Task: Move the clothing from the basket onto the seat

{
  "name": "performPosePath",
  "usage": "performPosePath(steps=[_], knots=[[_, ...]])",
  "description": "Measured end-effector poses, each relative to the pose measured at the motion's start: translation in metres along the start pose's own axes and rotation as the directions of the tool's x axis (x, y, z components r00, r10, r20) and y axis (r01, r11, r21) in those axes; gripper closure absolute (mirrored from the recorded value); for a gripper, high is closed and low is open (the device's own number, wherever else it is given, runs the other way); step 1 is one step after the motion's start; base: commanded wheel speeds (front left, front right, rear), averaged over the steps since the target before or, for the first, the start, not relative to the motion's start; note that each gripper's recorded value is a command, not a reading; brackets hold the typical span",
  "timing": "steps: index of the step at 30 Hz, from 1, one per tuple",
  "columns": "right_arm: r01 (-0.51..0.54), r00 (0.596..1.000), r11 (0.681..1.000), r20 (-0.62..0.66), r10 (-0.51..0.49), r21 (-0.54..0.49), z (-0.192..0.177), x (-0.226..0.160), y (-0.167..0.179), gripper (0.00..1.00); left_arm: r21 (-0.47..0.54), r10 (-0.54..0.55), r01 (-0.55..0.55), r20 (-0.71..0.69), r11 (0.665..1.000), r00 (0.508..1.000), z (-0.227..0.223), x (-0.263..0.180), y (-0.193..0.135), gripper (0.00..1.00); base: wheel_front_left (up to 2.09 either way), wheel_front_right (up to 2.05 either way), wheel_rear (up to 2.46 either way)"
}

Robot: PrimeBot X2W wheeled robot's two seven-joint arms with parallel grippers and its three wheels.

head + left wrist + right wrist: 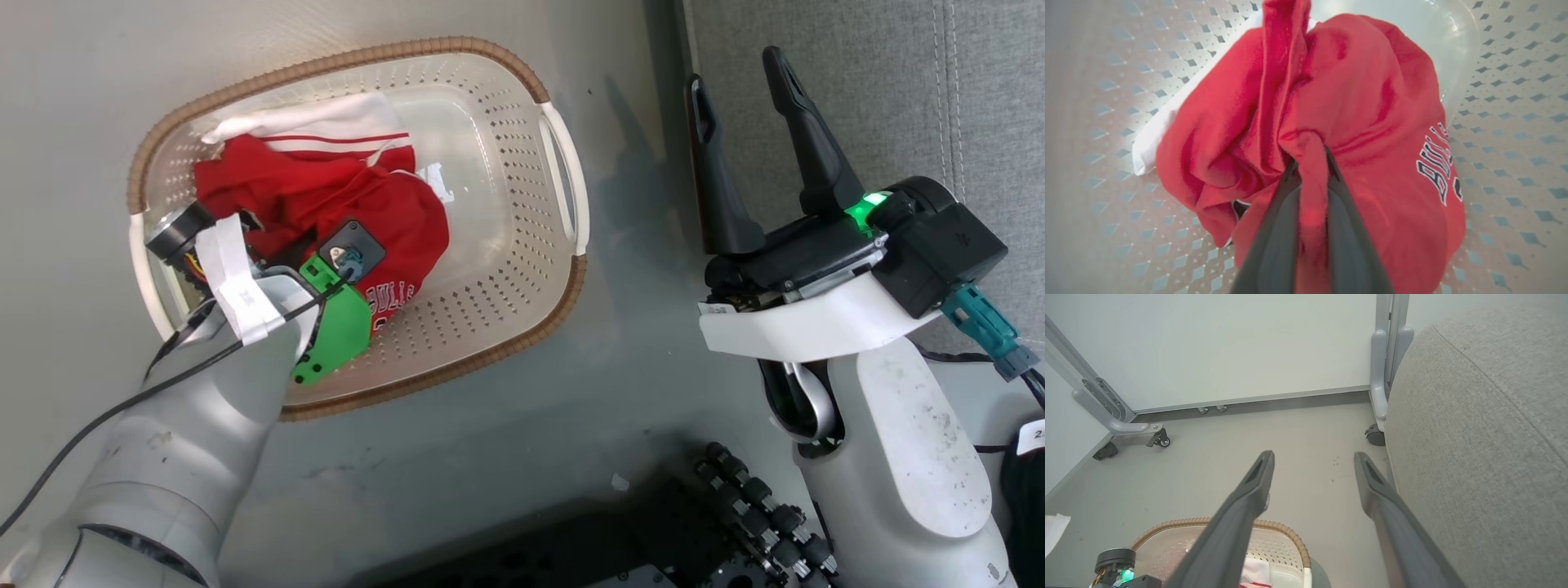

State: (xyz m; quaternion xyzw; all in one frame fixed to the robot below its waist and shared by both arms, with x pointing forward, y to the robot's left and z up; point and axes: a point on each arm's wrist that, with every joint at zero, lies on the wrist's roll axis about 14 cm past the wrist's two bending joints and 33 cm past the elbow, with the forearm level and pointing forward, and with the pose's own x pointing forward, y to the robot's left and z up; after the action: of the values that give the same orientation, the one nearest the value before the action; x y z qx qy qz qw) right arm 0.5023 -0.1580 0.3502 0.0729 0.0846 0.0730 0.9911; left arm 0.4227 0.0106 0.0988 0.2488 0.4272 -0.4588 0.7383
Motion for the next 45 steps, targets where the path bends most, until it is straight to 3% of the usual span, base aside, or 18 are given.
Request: performPosePath(steps=[15, 18, 26, 33, 45], knots=[[-0.002, 0.998, 1.0, 0.057, 0.003, -0.027, 0.037, -0.018, 0.01, 0.0, -0.241, 0.141, -0.068, 0.3, 0.968, 0.943, 0.076, -0.061, 0.007, 1.0, 0.0, 0.0, 0.0], [-0.005, 0.997, 0.999, 0.074, 0.007, -0.033, 0.048, -0.026, 0.015, 0.0, -0.292, 0.2, -0.081, 0.405, 0.953, 0.892, 0.108, -0.088, 0.013, 1.0, 0.0, 0.0, 0.0], [-0.022, 0.993, 0.999, 0.113, 0.027, -0.044, 0.071, -0.043, 0.028, 0.0, -0.339, 0.308, -0.131, 0.543, 0.931, 0.782, 0.144, -0.151, 0.019, 1.0, 0.0, 0.0, 0.0], [-0.027, 0.989, 0.999, 0.144, 0.033, -0.046, 0.088, -0.063, 0.037, 0.0, -0.392, 0.409, -0.177, 0.656, 0.903, 0.634, 0.175, -0.219, 0.027, 1.0, 0.0, 0.0, 0.0], [-0.065, 0.978, 0.997, 0.197, 0.074, -0.05, 0.12, -0.094, 0.059, 0.0, -0.489, 0.544, -0.246, 0.794, 0.837, 0.273, 0.221, -0.362, 0.039, 1.0, 0.0, 0.0, 0.0]])
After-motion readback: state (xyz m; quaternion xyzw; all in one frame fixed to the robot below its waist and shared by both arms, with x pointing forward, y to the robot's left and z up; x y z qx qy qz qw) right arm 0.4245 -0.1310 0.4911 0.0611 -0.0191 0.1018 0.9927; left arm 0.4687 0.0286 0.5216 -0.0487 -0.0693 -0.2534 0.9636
